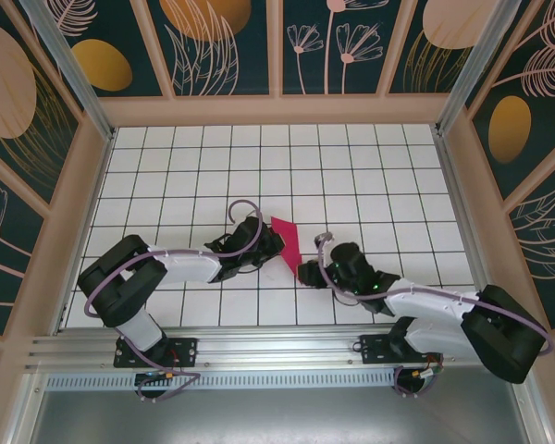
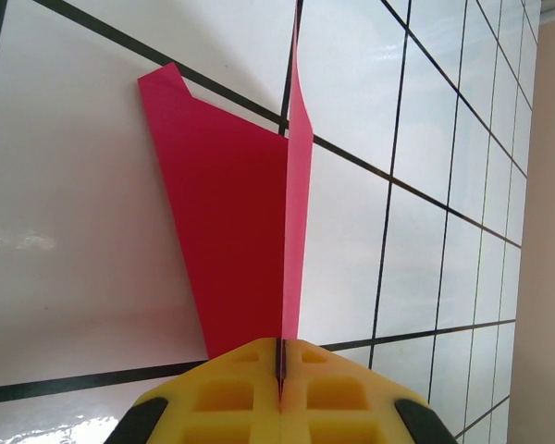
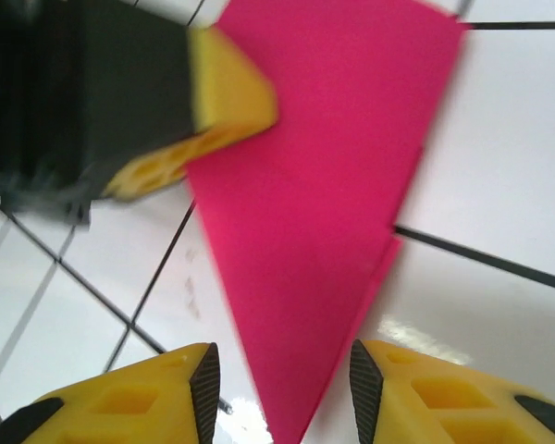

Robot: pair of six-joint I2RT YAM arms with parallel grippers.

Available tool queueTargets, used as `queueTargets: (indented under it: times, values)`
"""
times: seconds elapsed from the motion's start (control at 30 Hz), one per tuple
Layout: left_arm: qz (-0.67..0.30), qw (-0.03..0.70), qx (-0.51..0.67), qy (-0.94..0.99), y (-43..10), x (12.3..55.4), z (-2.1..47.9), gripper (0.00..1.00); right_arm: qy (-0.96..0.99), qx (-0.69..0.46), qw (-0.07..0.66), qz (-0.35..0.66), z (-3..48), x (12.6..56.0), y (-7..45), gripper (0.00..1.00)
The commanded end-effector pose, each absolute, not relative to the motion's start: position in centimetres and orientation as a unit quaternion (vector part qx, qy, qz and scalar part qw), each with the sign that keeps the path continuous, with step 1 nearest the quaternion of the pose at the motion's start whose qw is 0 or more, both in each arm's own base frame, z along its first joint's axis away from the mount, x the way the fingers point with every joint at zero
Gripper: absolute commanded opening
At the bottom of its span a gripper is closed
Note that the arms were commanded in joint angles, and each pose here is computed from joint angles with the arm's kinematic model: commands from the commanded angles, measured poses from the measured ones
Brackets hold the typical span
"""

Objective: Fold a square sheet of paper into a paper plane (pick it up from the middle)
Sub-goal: Fold the wing for the fifth time at the center of the table.

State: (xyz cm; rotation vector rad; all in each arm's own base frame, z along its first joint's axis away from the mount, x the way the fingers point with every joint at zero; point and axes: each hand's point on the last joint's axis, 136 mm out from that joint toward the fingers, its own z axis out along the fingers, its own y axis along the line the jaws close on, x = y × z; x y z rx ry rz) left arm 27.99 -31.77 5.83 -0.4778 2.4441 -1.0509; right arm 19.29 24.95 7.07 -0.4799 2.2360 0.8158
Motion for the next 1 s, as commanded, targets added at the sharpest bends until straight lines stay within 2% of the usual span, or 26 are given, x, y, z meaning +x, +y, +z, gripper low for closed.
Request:
queueTargets:
  times: [0.0,0.13,0.37,0.97]
  values:
    - [-0.372,0.224,-0.171,0.885,-32.1,28.4,6.1,0.0,0.828,-0.246,0.451,0.224,8.2,20.7,24.8,0.45]
    - [-0.369,0.221,-0.17,0.887,-32.0,28.3,5.9,0.0,0.806,-0.291,0.483,0.181,8.3,20.2,26.0,0.45]
    - [-0.369,0.222,-0.168,0.887,-32.1,28.3,5.9,0.0,0.797,-0.323,0.493,0.131,7.3,20.8,27.5,0.42]
    - [-0.37,0.219,-0.167,0.887,-32.1,28.2,5.7,0.0,0.802,-0.343,0.483,0.076,5.3,22.4,28.9,0.27]
